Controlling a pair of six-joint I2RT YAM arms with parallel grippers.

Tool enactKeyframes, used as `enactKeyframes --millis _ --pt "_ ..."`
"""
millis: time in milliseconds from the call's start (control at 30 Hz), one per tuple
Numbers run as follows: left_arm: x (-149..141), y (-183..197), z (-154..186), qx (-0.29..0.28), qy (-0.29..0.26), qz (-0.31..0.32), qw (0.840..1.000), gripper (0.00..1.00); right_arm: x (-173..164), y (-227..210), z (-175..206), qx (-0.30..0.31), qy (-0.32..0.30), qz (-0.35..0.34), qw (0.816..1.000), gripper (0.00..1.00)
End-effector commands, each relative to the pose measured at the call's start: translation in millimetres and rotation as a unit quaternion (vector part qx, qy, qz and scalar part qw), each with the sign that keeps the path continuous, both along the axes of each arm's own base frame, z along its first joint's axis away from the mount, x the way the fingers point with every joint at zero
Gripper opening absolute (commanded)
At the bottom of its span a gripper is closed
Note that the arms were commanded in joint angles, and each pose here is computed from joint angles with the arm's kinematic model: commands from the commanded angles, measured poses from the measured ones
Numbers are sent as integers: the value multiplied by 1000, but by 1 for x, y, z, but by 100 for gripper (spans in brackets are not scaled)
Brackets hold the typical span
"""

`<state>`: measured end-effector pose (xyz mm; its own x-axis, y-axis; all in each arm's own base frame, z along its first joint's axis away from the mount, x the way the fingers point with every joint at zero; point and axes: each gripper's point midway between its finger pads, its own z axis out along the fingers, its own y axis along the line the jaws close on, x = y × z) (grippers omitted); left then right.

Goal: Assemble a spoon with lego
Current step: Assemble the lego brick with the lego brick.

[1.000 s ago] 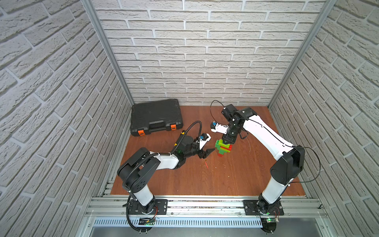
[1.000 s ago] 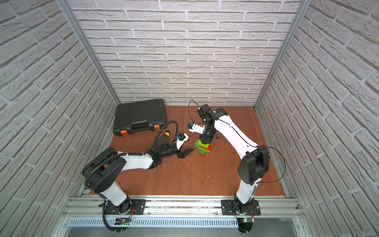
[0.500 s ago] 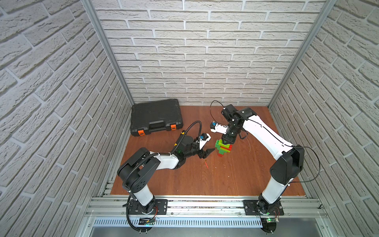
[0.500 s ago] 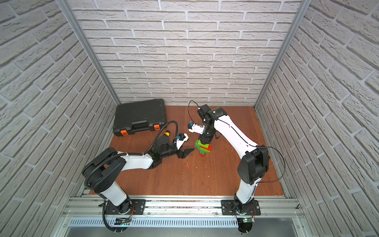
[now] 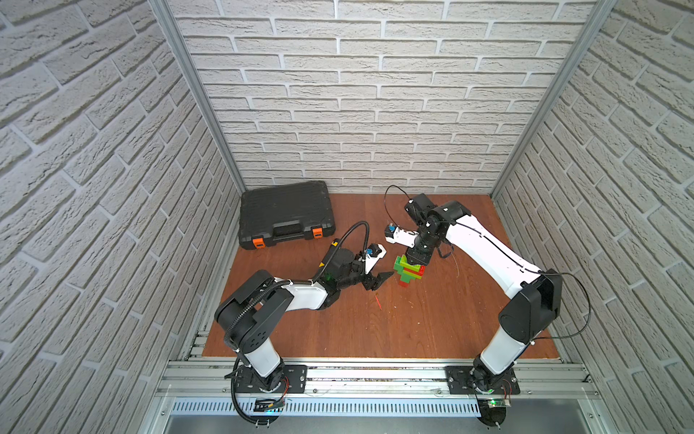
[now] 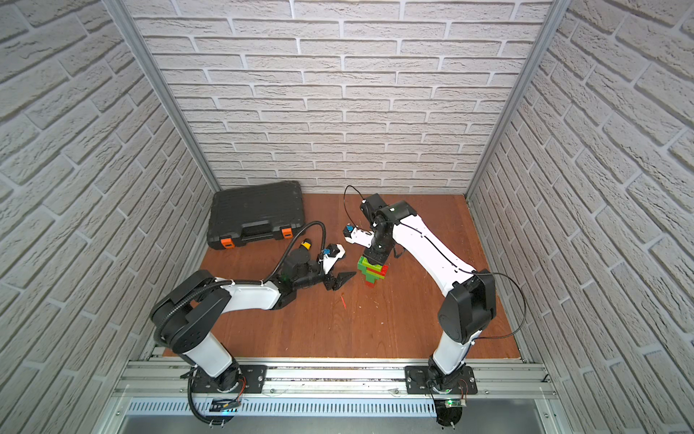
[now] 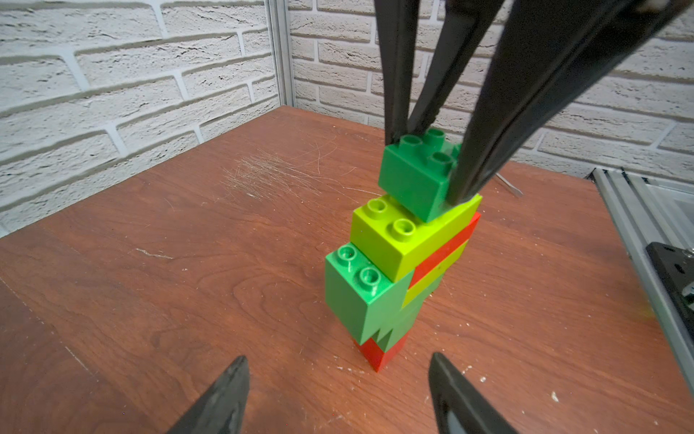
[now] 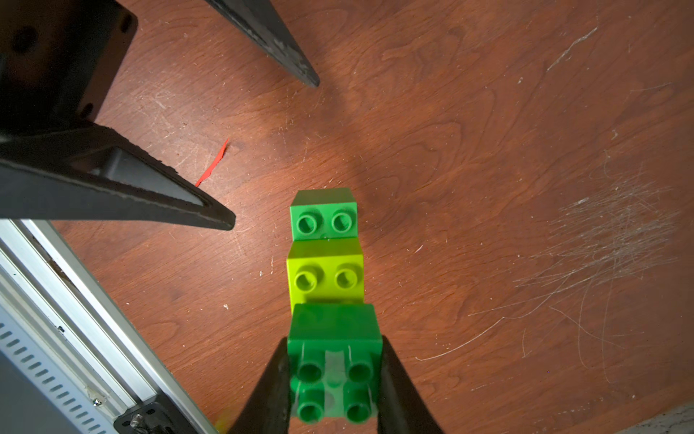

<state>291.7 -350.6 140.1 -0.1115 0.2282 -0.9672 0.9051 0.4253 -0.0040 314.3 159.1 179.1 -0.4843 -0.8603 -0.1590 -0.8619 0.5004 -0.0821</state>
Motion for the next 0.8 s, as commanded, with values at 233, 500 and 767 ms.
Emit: enactKeyframes --millis 233,500,767 --pt "2 -6 17 -24 -27 -6 999 75 -24 -11 -22 -44 72 18 996 7" --pt "2 -4 19 -22 -29 -2 999 75 -18 -20 -45 -83 82 -2 993 7" --pt "3 -1 18 1 -31 6 999 75 -20 -22 -72 -127 129 -23 983 6"
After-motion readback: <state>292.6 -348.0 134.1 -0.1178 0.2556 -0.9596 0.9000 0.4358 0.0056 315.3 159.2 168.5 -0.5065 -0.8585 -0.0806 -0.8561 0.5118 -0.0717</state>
